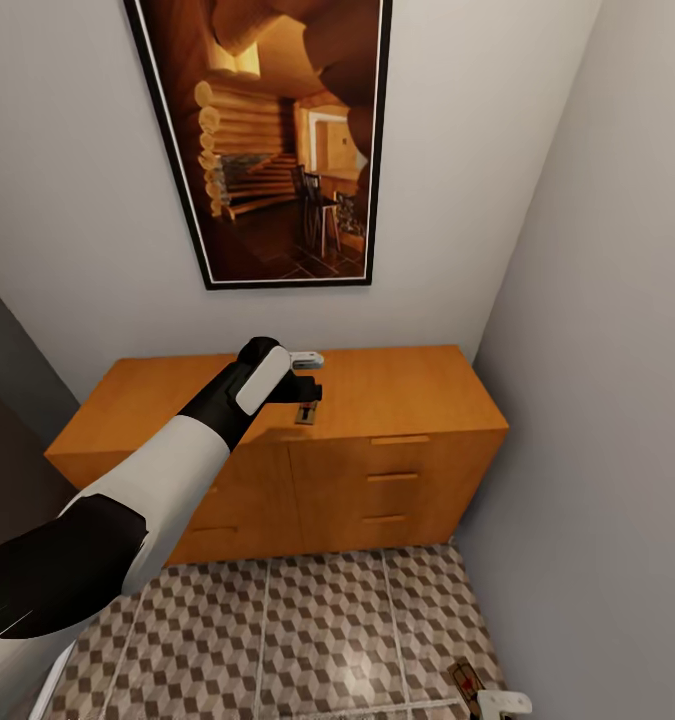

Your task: Take the four mousetraps from the cabinet in the bathroom and place them on the bathroom floor. Make sure all four end up on the same floor surface, and ensure that at least two of them are either under or directly next to the same bathroom sink.

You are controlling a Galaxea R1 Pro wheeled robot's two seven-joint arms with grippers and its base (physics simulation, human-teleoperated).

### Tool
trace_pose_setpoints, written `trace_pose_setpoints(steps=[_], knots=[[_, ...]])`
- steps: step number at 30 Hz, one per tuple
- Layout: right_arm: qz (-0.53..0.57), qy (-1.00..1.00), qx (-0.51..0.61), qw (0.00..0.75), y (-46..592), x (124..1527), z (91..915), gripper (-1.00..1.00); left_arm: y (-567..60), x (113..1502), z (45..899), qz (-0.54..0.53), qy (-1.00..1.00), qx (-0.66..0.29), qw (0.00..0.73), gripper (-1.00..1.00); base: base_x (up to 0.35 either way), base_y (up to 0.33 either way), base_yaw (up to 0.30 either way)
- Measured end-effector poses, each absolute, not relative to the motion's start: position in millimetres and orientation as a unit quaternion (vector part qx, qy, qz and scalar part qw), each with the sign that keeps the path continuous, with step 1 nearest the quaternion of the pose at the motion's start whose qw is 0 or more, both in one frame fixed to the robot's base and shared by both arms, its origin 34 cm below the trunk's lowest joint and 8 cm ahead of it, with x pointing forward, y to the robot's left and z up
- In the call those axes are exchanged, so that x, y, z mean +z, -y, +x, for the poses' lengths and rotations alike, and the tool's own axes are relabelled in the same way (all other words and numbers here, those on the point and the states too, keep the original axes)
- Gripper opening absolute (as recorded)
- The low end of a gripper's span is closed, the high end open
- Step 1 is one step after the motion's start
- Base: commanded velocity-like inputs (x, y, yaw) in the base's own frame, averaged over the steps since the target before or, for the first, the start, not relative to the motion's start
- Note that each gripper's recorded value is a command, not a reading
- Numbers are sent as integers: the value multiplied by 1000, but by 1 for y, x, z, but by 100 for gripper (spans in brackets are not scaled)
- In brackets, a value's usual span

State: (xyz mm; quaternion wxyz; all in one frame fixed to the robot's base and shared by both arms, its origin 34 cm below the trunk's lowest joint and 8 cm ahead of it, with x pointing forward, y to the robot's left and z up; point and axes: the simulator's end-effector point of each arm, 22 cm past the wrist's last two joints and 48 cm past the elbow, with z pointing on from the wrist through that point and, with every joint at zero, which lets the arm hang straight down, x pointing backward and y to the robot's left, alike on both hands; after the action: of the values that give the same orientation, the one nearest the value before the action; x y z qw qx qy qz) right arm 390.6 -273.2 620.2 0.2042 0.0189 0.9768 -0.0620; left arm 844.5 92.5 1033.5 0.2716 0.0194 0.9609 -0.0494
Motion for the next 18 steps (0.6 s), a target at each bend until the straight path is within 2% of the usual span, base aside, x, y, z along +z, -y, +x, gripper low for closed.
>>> trace_pose_setpoints(steps=[18], knots=[[18,-979,-62,192,273,613,381,-100,-94,1013,845,18,-965,-48,258,100,0,0,0]])
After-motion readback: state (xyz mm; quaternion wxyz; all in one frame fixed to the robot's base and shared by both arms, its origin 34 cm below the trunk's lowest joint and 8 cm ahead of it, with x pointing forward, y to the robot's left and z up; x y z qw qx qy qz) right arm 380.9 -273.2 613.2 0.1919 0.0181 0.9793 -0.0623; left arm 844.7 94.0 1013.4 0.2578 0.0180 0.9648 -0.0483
